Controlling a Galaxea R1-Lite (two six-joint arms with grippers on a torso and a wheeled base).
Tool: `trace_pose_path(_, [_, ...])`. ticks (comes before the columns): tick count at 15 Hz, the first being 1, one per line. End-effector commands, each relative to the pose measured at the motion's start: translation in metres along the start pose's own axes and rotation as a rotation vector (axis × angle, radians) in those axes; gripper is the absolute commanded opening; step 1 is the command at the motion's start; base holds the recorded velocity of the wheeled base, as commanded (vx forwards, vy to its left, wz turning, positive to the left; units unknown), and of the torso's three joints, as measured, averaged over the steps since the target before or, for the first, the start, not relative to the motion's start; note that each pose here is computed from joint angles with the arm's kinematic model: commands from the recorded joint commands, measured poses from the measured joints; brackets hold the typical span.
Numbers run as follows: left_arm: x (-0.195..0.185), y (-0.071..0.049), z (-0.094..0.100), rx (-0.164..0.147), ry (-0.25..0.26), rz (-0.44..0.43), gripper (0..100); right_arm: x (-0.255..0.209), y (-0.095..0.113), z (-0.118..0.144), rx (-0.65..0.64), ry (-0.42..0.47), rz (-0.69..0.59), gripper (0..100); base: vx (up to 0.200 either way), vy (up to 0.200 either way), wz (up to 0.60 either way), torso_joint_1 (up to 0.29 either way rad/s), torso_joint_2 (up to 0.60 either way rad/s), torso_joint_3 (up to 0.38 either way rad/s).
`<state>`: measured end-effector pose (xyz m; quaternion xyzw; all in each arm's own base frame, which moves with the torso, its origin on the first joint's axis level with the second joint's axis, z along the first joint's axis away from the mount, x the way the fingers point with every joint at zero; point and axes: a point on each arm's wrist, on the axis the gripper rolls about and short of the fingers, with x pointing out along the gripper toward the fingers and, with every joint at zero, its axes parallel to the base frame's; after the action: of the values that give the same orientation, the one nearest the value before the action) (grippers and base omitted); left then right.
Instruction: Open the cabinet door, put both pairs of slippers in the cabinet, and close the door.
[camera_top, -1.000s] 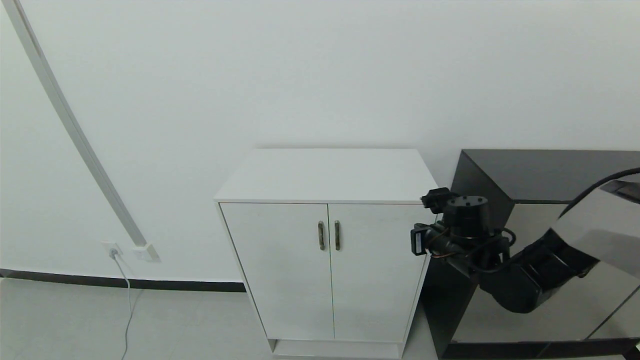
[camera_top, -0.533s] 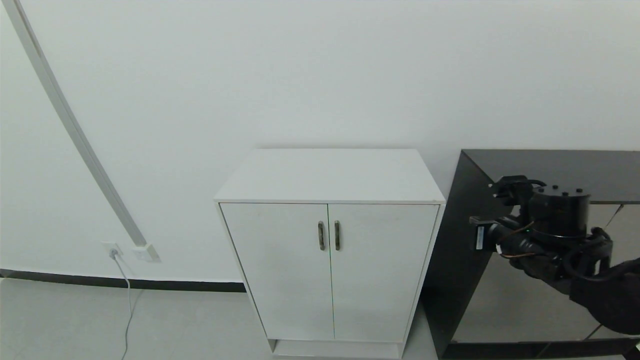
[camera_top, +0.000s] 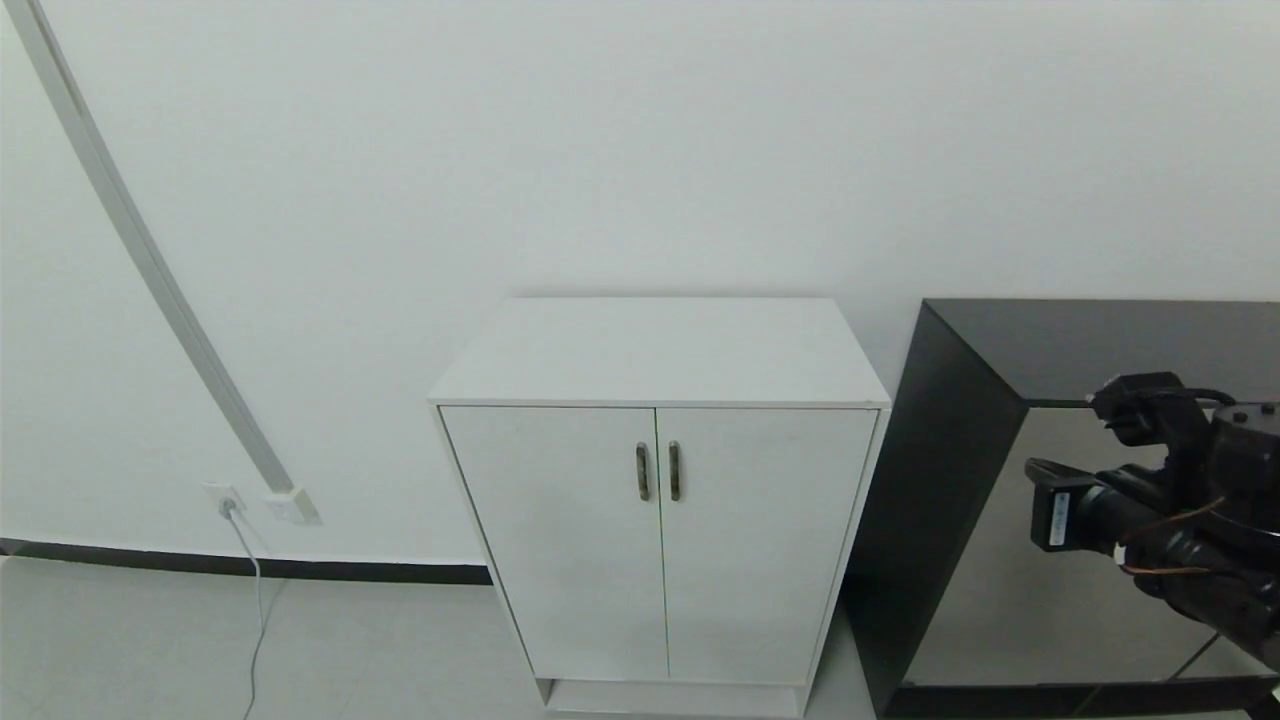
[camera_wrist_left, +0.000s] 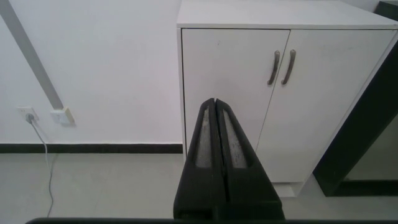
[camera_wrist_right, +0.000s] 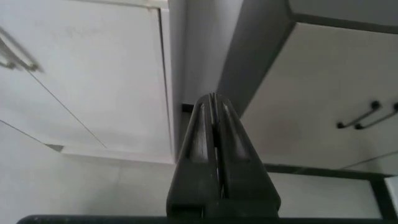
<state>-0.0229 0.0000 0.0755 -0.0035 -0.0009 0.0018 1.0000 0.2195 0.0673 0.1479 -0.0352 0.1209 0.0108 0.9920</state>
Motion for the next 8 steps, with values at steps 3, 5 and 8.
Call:
trace_pose_path(3, [0.0,0.0,0.0,-0.001,0.002,-0.001,0,-0.046,-0.02,-0.005,-0.041,-0.049,-0.031,0,0.0,0.0,0.0,0.0,0.0,0.0])
trace_pose_path(5, [0.0,0.0,0.0,-0.001,0.0,-0.001,0,-0.063,-0.031,-0.012,-0.048,-0.038,-0.054,0,0.0,0.0,0.0,0.0,0.0,0.0])
trace_pose_path(8, [0.0,0.0,0.0,-0.001,0.0,-0.004,0,-0.088,-0.038,-0.021,-0.052,-0.009,-0.054,0,0.0,0.0,0.0,0.0,0.0,0.0])
